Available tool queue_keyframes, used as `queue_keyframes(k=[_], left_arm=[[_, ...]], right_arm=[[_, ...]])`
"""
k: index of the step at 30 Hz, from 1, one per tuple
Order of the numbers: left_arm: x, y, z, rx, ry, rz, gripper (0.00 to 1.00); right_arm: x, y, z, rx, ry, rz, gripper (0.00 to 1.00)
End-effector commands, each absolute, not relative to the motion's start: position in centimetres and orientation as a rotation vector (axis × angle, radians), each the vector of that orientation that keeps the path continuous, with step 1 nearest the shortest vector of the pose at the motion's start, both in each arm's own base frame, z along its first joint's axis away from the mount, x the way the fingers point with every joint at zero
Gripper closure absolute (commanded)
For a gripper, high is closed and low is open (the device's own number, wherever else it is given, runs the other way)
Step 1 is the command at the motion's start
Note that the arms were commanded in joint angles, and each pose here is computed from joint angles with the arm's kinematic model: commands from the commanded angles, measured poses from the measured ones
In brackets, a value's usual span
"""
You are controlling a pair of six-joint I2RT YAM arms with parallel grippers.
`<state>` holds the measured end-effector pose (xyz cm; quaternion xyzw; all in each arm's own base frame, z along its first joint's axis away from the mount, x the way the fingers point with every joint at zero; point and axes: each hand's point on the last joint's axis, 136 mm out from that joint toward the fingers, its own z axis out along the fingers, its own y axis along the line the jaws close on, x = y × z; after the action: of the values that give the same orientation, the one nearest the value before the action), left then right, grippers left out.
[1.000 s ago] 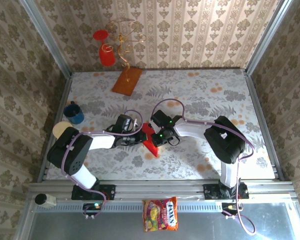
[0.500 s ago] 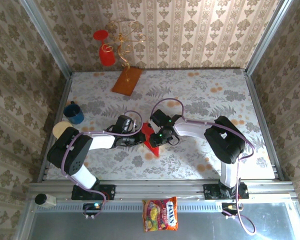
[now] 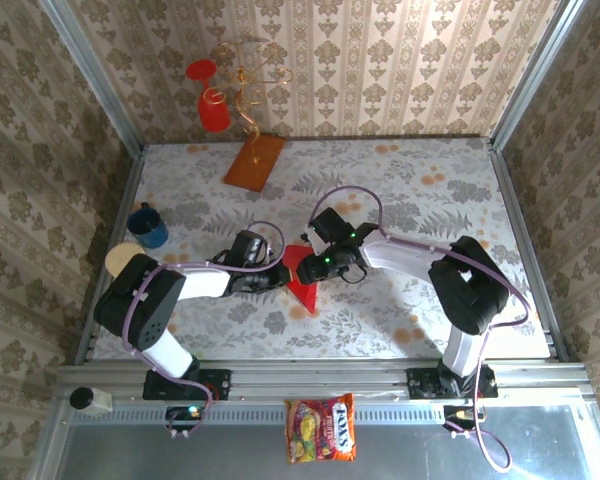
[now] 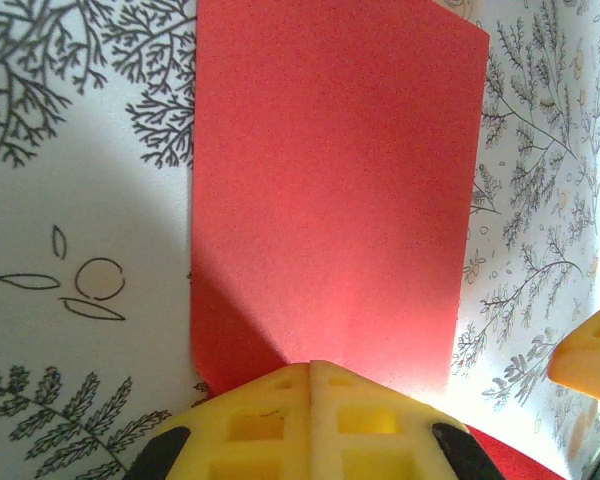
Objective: Fold a paper plane with a square sheet of paper (pick it up from the middle)
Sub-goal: Third fold the triangle at the center of the table.
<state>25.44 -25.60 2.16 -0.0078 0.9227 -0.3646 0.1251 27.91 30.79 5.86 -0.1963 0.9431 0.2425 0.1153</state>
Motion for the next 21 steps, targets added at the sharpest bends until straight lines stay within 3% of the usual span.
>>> queue_keyframes(k=[1, 8, 11, 18, 21], left_arm=[[25.6, -25.4, 2.7, -0.047, 2.681, -1.053, 1.00], [25.6, -25.5, 2.8, -0.045, 2.681, -1.055, 1.00], [25.6, -25.5, 2.8, -0.045, 2.682, -1.054, 1.00], [25.8, -25.8, 3.4, -0.028, 2.666, -1.074, 1.00], [26.0, -26.2, 4.3, -0.003, 2.640, -1.098, 1.00]], right_arm=[[27.0, 31.1, 5.1, -0.555, 2.799, 0.779, 0.51], [26.8, 31.5, 4.4, -0.549, 2.811, 0.819, 0.56], [26.8, 31.7, 4.4, -0.551, 2.812, 0.825, 0.65], [27.2, 31.7, 4.3, -0.563, 2.812, 0.810, 1.00], [27.5, 31.5, 4.1, -0.571, 2.815, 0.782, 1.00]])
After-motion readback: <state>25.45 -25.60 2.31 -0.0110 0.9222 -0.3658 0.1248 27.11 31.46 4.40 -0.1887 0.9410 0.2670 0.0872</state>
